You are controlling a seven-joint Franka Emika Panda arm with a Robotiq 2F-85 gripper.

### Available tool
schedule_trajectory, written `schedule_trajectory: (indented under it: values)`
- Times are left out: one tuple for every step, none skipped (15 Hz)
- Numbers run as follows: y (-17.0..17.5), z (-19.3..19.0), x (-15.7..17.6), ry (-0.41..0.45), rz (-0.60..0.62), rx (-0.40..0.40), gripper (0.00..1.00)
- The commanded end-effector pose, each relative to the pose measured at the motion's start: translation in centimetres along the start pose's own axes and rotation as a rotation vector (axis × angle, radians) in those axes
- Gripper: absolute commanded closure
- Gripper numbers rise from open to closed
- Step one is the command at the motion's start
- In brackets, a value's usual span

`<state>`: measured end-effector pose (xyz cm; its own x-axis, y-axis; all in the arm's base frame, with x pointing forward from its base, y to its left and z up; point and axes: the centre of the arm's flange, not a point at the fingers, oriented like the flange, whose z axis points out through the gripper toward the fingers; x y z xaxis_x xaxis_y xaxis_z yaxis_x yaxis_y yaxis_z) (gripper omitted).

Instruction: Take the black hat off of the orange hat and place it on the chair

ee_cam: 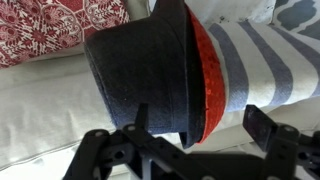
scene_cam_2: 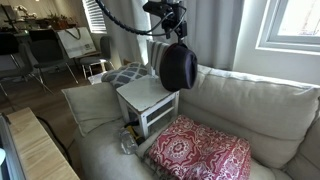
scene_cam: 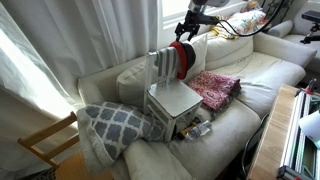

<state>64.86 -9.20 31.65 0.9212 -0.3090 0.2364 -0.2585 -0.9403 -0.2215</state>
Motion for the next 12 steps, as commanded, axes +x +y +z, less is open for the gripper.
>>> schedule_trajectory:
  values:
    - [2.0,1.2,1.5,-0.035,-0.004,0.081,0.19]
    - [2.4,1.4,1.6,-0.039,0.001,0.094,0.29]
    - [2.8,1.6,1.7,-0.050,0.009,0.111,0.38]
    - [3.0,1.7,1.9,-0.059,0.015,0.128,0.43]
    - [3.3,1.8,2.0,-0.066,0.024,0.145,0.46]
    - [3.5,1.9,2.1,-0.069,0.035,0.161,0.51]
    - [3.7,1.9,2.3,-0.071,0.041,0.174,0.52]
    - [3.8,1.9,2.4,-0.074,0.047,0.184,0.52]
    - [3.9,1.9,2.5,-0.076,0.055,0.194,0.55]
    - [4.0,1.9,2.6,-0.080,0.058,0.204,0.53]
    - [4.1,1.9,2.7,-0.083,0.064,0.211,0.53]
    - [4.2,1.9,2.8,-0.089,0.067,0.221,0.49]
